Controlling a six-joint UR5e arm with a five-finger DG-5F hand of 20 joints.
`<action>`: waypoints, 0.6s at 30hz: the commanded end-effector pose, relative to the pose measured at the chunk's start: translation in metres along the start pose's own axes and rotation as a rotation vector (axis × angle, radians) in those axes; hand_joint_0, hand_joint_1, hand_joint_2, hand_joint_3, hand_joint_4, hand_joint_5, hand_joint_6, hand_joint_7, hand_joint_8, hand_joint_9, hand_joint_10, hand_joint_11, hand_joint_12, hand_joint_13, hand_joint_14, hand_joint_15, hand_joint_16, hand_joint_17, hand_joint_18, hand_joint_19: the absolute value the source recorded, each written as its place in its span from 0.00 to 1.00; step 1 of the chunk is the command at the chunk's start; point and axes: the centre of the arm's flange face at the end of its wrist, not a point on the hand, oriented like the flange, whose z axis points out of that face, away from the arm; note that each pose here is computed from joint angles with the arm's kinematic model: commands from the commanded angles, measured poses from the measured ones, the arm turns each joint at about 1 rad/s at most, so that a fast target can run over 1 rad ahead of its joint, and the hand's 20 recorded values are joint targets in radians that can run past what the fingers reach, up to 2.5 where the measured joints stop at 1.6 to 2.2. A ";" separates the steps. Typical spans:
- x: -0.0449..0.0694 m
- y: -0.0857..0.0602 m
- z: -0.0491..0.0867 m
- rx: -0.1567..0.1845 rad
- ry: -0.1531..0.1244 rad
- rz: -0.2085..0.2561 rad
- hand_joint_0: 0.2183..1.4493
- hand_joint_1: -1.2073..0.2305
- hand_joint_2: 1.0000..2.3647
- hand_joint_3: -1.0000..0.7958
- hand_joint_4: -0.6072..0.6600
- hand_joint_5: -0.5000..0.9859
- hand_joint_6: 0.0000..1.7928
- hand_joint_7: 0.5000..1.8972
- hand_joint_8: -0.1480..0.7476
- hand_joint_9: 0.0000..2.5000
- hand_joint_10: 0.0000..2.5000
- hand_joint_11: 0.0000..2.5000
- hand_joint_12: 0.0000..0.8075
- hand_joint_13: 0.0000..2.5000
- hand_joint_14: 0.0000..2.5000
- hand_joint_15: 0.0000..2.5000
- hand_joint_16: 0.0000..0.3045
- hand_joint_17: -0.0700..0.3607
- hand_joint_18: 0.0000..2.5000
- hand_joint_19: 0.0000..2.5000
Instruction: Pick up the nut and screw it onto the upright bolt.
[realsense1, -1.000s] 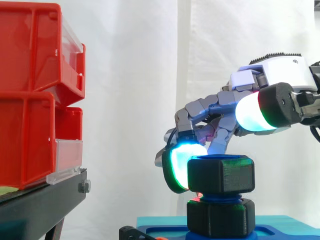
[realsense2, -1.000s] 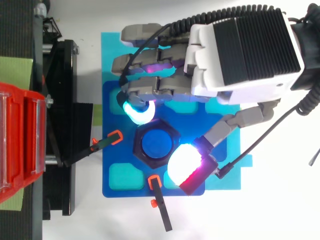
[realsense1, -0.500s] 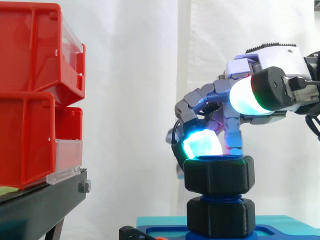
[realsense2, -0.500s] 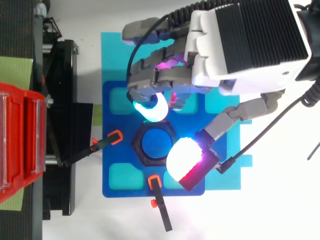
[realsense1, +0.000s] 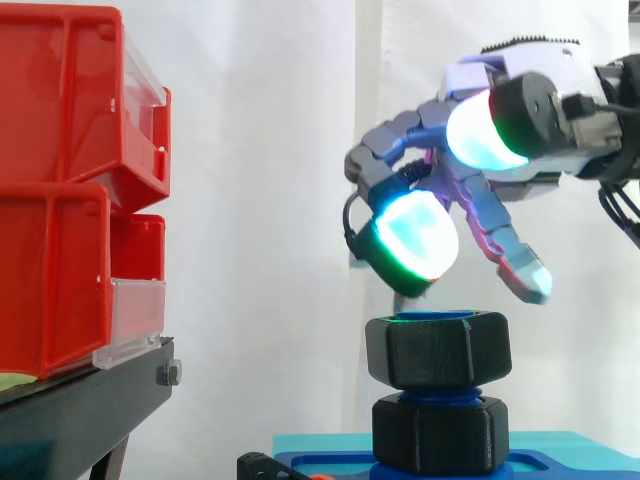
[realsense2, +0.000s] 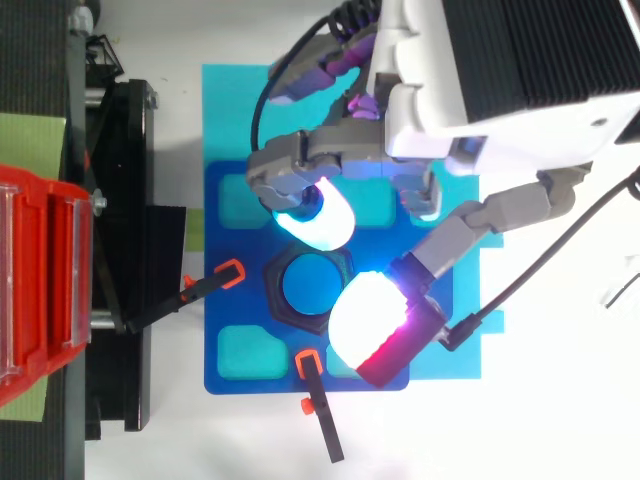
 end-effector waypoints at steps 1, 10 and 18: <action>-0.009 0.004 0.002 -0.010 -0.011 -0.004 0.21 0.61 0.00 0.28 0.59 0.36 0.28 0.64 0.51 0.66 0.00 0.10 0.28 0.40 0.00 0.00 0.06 0.26 0.23 0.00; -0.012 0.010 0.006 -0.031 -0.021 -0.011 0.19 0.62 0.00 0.28 0.61 0.24 0.28 0.21 0.45 0.39 0.00 0.00 0.37 0.23 0.00 0.00 0.10 0.32 0.07 0.00; 0.010 0.016 0.009 -0.044 -0.019 -0.025 0.18 0.66 0.00 0.28 0.56 0.20 0.28 0.01 0.35 0.13 0.00 0.00 0.35 0.00 0.00 0.00 0.13 0.37 0.00 0.00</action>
